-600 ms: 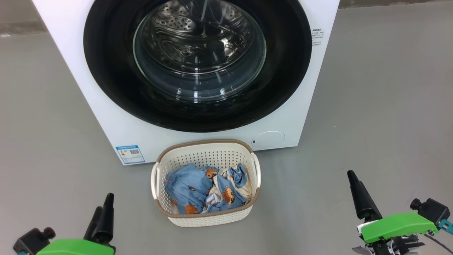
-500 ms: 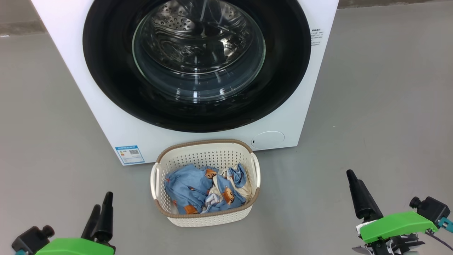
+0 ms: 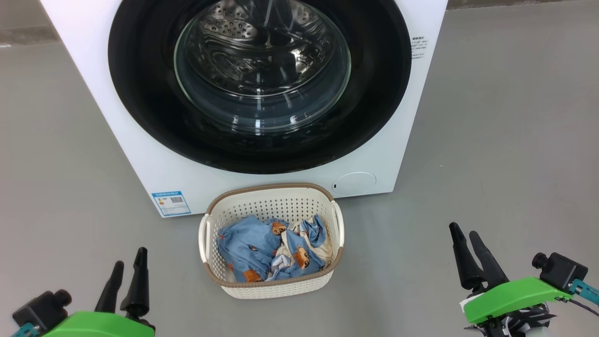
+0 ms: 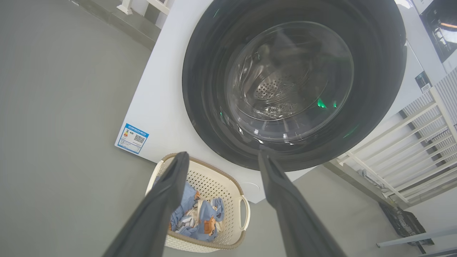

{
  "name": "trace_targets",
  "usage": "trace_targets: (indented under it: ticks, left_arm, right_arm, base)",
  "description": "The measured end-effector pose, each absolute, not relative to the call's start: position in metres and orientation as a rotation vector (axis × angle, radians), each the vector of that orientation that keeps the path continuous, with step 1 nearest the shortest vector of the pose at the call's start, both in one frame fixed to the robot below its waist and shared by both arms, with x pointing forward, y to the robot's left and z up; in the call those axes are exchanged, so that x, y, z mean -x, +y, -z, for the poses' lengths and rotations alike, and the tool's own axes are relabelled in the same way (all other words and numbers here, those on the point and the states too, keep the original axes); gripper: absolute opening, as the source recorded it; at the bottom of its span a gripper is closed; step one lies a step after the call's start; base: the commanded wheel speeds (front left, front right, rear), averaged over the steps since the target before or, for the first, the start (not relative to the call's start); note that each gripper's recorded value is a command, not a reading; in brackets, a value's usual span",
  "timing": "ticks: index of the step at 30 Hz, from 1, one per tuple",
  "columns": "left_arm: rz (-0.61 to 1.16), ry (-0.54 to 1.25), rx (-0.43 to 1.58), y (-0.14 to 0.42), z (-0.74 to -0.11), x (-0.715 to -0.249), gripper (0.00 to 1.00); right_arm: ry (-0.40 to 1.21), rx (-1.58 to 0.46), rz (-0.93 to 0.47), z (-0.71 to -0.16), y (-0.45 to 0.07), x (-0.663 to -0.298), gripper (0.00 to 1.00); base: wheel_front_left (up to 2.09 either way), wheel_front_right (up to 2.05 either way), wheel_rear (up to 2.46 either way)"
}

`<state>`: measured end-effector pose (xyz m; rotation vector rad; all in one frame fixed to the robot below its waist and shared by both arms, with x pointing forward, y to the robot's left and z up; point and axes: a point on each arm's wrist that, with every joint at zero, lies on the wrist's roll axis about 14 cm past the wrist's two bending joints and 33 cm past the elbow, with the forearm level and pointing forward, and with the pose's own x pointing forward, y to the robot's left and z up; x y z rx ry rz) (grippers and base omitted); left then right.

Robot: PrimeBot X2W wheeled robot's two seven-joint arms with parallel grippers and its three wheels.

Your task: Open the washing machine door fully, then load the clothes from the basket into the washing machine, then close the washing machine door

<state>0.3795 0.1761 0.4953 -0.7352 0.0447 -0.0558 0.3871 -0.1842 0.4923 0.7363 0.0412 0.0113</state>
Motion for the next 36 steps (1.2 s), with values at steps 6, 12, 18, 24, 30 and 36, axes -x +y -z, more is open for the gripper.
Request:
trace_targets:
  ticks: [6, 12, 18, 24, 30, 36]
  left_arm:
    - [0.077, 0.035, 0.643, 0.174, -0.498, -0.38, 1.0]
    - [0.085, 0.02, 0.573, 0.174, -0.5, -0.38, 1.0]
    - [0.087, -0.001, 0.495, 0.176, -0.503, -0.379, 1.0]
    - [0.099, -0.015, 0.4, 0.176, -0.505, -0.377, 1.0]
    - [0.106, -0.023, 0.334, 0.175, -0.505, -0.374, 1.0]
    - [0.111, -0.034, 0.258, 0.177, -0.506, -0.373, 1.0]
  right_arm:
    - [0.028, -0.652, -0.025, -0.496, -0.183, -0.39, 1.0]
    - [0.004, -0.572, -0.044, -0.503, -0.181, -0.393, 1.0]
    - [-0.016, -0.501, -0.06, -0.508, -0.178, -0.396, 1.0]
    - [-0.026, -0.432, -0.08, -0.51, -0.174, -0.395, 1.0]
    - [-0.027, -0.365, -0.096, -0.51, -0.172, -0.397, 1.0]
    - [-0.064, -0.281, -0.114, -0.521, -0.171, -0.404, 1.0]
  base:
    - [0.0, 0.0, 0.0]
    - [0.0, 0.0, 0.0]
    - [0.0, 0.0, 0.0]
    - [0.0, 0.0, 0.0]
    - [0.0, 0.0, 0.0]
    - [0.0, 0.0, 0.0]
